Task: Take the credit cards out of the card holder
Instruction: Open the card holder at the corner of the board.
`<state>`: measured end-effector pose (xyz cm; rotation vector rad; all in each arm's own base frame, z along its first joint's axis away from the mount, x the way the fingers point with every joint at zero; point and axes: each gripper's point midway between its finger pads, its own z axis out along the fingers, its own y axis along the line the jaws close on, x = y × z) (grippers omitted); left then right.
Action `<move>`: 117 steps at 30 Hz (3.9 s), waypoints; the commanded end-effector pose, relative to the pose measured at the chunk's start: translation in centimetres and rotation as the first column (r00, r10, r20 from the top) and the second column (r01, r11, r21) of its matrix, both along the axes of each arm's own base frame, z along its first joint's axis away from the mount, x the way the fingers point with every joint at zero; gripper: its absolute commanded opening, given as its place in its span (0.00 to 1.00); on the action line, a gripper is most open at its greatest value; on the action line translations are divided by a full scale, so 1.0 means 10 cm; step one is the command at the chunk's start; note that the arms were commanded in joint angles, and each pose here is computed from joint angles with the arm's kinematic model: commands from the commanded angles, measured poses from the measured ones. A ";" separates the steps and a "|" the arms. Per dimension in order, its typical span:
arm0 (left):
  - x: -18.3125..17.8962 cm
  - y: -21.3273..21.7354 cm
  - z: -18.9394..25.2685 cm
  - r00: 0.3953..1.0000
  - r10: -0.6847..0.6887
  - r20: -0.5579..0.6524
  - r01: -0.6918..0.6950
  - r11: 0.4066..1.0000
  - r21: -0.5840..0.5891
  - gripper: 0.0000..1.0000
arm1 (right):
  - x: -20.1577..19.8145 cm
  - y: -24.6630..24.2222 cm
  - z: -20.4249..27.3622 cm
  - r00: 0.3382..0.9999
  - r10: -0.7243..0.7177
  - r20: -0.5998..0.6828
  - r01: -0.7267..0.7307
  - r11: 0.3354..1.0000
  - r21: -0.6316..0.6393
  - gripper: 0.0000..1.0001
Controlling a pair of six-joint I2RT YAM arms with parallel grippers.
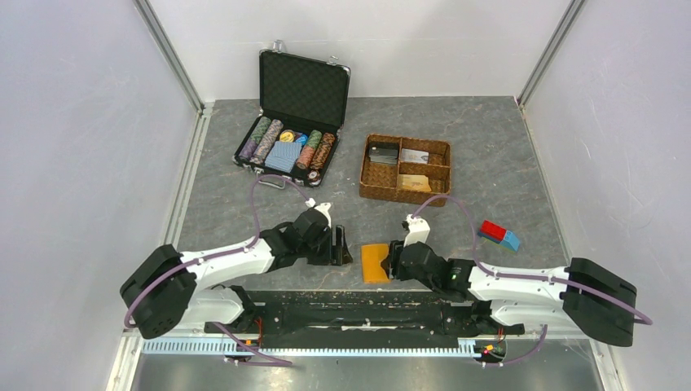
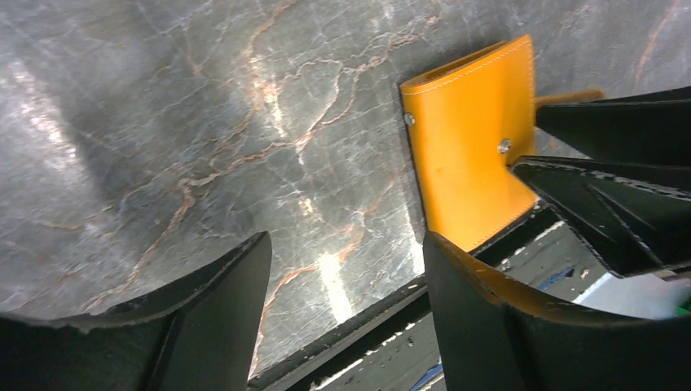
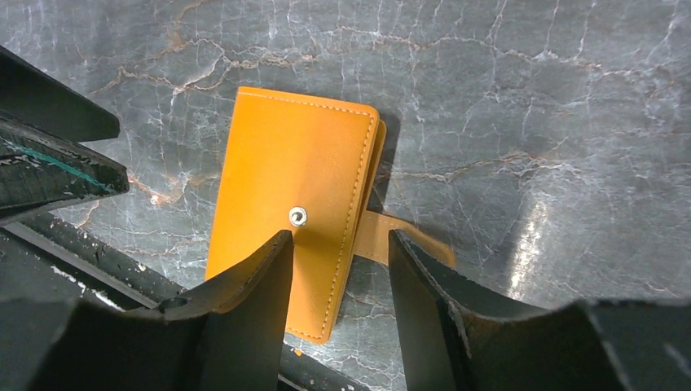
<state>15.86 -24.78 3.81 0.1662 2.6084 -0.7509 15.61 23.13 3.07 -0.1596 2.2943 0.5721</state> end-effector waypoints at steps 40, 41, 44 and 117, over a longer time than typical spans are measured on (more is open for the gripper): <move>-0.05 -0.39 0.22 1.000 -0.023 -0.007 0.021 0.972 -0.233 0.85 | -0.06 0.57 0.59 0.991 0.123 0.052 -0.133 0.890 0.437 0.38; -0.02 -0.35 0.26 1.000 -0.007 0.009 0.009 0.974 -0.226 0.87 | -0.05 0.58 0.61 0.991 0.124 0.054 -0.135 0.889 0.438 0.38; 0.06 -0.18 0.38 0.998 0.049 0.041 -0.041 0.983 -0.179 0.89 | -0.04 0.63 0.65 0.989 0.135 0.062 -0.148 0.887 0.438 0.36; 0.44 0.36 0.36 0.973 0.226 -0.048 -0.229 0.970 -0.080 0.87 | 0.18 0.59 0.51 0.958 0.158 0.238 -0.042 0.903 -0.428 0.27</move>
